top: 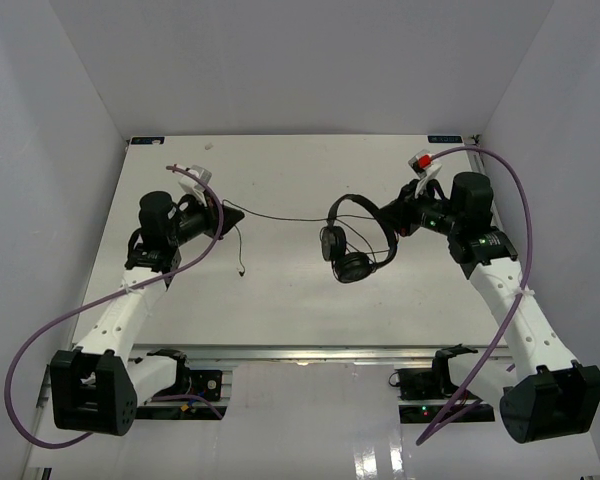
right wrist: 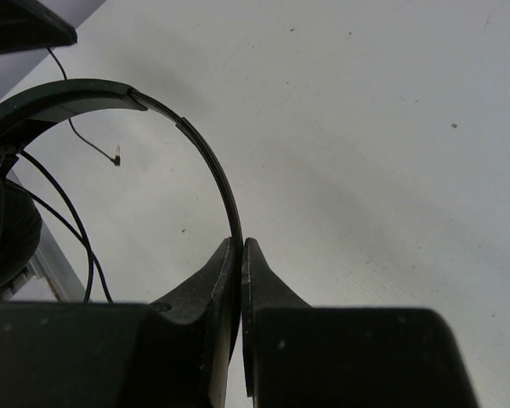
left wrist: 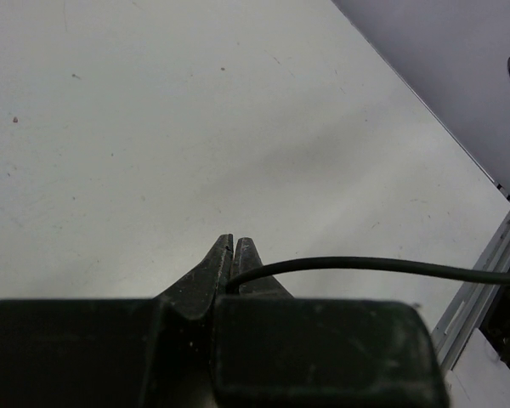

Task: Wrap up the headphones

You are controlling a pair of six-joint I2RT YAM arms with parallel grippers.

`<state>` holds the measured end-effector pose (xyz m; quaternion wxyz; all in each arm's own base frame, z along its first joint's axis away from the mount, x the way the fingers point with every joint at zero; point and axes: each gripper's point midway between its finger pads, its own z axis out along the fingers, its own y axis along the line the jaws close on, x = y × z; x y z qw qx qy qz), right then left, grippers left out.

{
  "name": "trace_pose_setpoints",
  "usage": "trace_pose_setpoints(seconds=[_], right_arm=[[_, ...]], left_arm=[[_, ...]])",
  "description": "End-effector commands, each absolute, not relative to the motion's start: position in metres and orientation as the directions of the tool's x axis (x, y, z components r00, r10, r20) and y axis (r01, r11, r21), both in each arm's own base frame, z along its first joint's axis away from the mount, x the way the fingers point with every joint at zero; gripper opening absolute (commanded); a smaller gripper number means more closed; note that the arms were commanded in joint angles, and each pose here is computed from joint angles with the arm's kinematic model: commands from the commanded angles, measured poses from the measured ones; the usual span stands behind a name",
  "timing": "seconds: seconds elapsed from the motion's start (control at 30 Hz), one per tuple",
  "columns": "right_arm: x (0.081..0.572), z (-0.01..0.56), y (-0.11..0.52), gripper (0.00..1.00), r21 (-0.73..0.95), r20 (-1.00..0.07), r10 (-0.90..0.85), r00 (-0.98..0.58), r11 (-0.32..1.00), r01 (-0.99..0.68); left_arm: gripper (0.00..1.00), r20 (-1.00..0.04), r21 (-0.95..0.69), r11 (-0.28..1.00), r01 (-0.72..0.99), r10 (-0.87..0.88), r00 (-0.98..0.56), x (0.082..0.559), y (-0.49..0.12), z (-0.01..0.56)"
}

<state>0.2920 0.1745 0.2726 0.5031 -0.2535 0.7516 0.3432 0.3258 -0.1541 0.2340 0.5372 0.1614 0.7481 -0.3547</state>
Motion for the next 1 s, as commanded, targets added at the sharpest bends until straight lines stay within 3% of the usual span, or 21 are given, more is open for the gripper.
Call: trace_pose_setpoints(seconds=[0.0,0.27,0.6,0.97], right_arm=[[0.308,0.327,0.174,0.08,0.306,-0.941,0.094,-0.325,0.646,-0.700],[0.329,0.358,0.170,0.08,0.383,-0.921,0.227,-0.317,0.680,-0.625],[0.351,0.373,0.162,0.08,0.463,-0.885,0.339,-0.319,0.710,-0.531],[0.390,0.327,0.129,0.08,0.535,-0.831,0.447,-0.331,0.806,-0.254]], left_arm=[[0.00,-0.914,-0.389,0.665,0.638,-0.193,-0.356,0.322,-0.158,0.238],[0.00,-0.839,-0.526,0.621,0.581,-0.268,-0.473,0.323,-0.174,0.207],[0.00,-0.766,-0.574,0.611,0.545,-0.166,-0.621,0.316,-0.235,0.154],[0.00,-0.755,-0.545,0.601,0.585,-0.047,-0.654,0.285,-0.306,0.137]])
